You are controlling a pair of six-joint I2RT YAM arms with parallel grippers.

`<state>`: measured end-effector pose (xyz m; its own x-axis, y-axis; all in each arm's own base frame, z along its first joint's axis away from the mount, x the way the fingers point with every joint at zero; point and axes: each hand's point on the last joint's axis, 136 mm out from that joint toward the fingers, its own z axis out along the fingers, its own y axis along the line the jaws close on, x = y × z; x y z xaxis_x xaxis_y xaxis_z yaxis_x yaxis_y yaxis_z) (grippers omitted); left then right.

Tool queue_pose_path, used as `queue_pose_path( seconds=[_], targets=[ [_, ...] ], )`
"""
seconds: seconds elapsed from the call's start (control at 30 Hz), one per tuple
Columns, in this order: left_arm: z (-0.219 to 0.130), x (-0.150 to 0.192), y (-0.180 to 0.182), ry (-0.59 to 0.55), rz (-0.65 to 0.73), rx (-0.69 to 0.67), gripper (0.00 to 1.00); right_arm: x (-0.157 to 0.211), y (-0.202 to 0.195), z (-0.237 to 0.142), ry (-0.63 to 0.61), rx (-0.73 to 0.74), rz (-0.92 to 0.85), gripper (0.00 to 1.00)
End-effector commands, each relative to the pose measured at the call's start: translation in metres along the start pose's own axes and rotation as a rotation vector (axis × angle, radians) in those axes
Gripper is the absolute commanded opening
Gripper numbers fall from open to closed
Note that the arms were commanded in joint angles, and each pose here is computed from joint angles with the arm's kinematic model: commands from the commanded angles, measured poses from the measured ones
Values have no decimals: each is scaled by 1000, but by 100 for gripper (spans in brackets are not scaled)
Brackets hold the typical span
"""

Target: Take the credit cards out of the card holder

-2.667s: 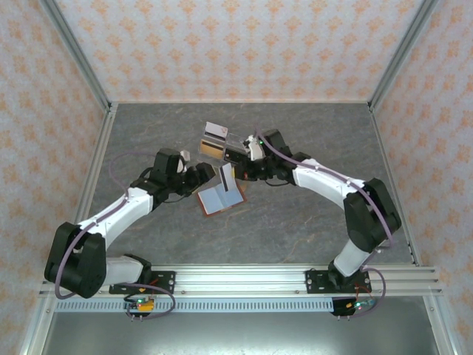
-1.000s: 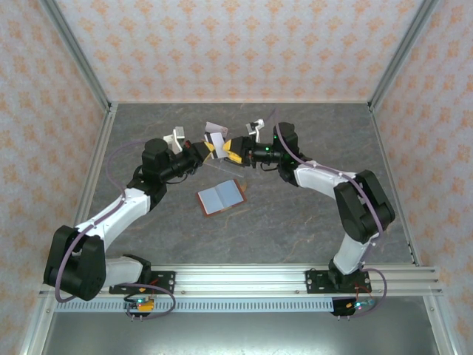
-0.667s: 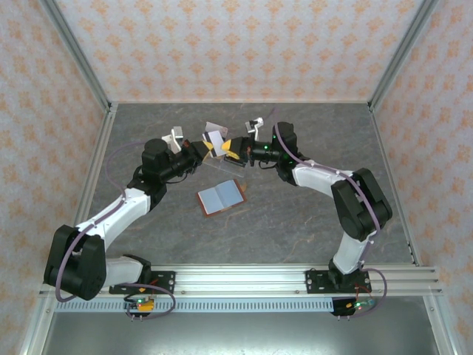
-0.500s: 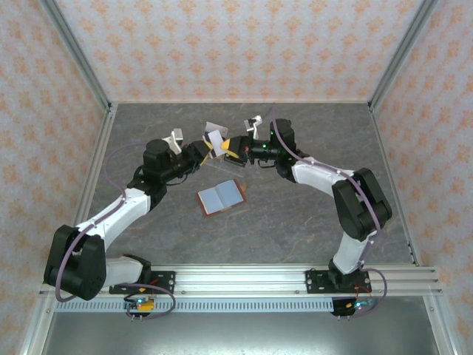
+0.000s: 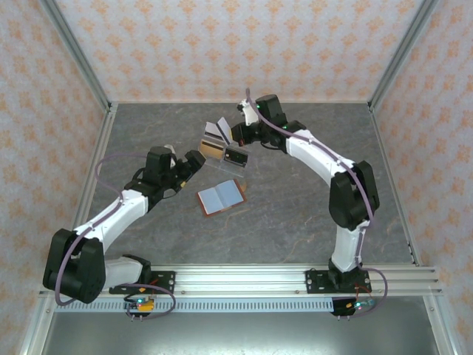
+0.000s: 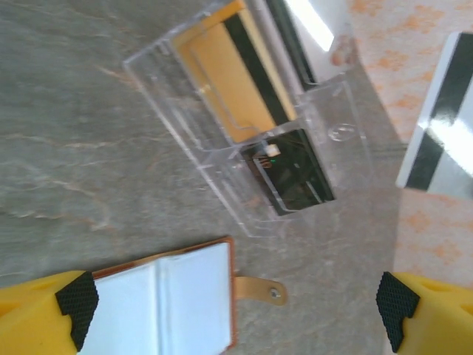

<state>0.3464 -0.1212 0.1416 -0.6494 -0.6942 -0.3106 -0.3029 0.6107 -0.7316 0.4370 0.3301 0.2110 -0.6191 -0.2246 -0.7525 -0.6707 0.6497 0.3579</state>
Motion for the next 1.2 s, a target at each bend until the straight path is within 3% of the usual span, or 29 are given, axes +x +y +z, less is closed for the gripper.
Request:
queue_pose_path(
  seconds=[0.0,0.53,1.03,1.17],
  targets=[
    [-11,-4,21,-32,45,-105,100,10,-5,11,102,20,-268,0],
    [-18,3,59,-12,29,-293,100,-29,-31,65,117,44,-465,0],
    [-21,9,67,12,44,-323,100,-9,-50,83,187,72,-529,0],
    [-21,9,67,13,45,-320,100,-7,-52,83,196,77,-530,7]
  ],
)
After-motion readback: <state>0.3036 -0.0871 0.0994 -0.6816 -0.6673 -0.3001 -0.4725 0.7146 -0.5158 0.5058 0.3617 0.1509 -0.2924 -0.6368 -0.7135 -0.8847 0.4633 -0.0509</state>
